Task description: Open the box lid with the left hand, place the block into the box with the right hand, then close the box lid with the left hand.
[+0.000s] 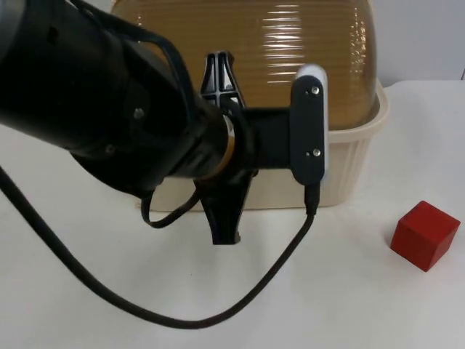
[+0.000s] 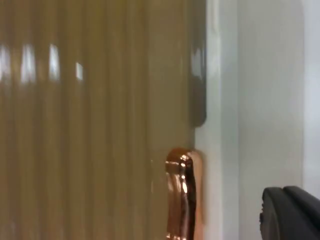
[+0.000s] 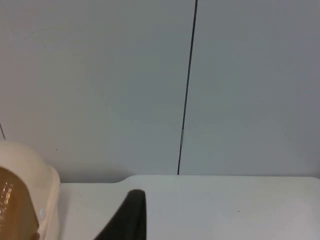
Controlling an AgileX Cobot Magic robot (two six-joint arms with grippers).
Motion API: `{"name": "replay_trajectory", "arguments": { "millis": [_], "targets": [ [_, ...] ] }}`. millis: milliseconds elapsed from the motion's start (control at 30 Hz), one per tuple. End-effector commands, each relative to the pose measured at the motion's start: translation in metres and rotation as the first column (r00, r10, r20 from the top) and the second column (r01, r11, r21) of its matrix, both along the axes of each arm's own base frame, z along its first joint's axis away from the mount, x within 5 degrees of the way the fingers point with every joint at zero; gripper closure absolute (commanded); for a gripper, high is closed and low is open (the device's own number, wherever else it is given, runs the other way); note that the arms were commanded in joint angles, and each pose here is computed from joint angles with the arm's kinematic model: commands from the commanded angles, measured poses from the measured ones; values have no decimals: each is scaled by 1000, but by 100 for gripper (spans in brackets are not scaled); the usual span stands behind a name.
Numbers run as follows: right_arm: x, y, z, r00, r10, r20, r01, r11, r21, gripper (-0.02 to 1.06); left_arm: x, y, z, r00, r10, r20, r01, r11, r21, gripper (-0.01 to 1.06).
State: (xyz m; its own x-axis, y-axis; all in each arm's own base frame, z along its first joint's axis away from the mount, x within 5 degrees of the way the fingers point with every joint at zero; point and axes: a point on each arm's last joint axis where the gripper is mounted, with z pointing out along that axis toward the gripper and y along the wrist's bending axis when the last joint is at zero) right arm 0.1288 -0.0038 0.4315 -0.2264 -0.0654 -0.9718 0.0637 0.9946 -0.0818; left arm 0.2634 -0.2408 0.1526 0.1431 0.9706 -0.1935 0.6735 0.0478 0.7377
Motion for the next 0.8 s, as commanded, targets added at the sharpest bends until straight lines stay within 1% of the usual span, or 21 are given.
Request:
{"name": "replay_trajectory", "arguments": {
  "millis": [0,233,367,500,567,767],
  "targets": [
    [0,0,3,1000,4,14,-4,1000,-5,-1,5,-2,5,1000,13,28,-13,1000,-5,105],
    [0,0,3,1000,4,14,-4,1000,-5,-1,12,-9,16,998,12,53,-10,999,-38,105],
    [0,0,3,1000,4,14,-4,1000,-5,-1,22,-2,17,999,32,44,-29,998,-51,105],
    [0,0,3,1000,4,14,-4,1000,-5,-1,24,2,18,998,41,49,-39,998,-48,105],
    [0,0,3,1000,4,14,-4,1000,-5,-1,21,-2,19,999,11,52,-9,999,-35,105],
    [0,0,3,1000,0,16,0,1000,-14,-1,19,-5,15,999,-20,42,20,1000,-12,105]
  ]
}}
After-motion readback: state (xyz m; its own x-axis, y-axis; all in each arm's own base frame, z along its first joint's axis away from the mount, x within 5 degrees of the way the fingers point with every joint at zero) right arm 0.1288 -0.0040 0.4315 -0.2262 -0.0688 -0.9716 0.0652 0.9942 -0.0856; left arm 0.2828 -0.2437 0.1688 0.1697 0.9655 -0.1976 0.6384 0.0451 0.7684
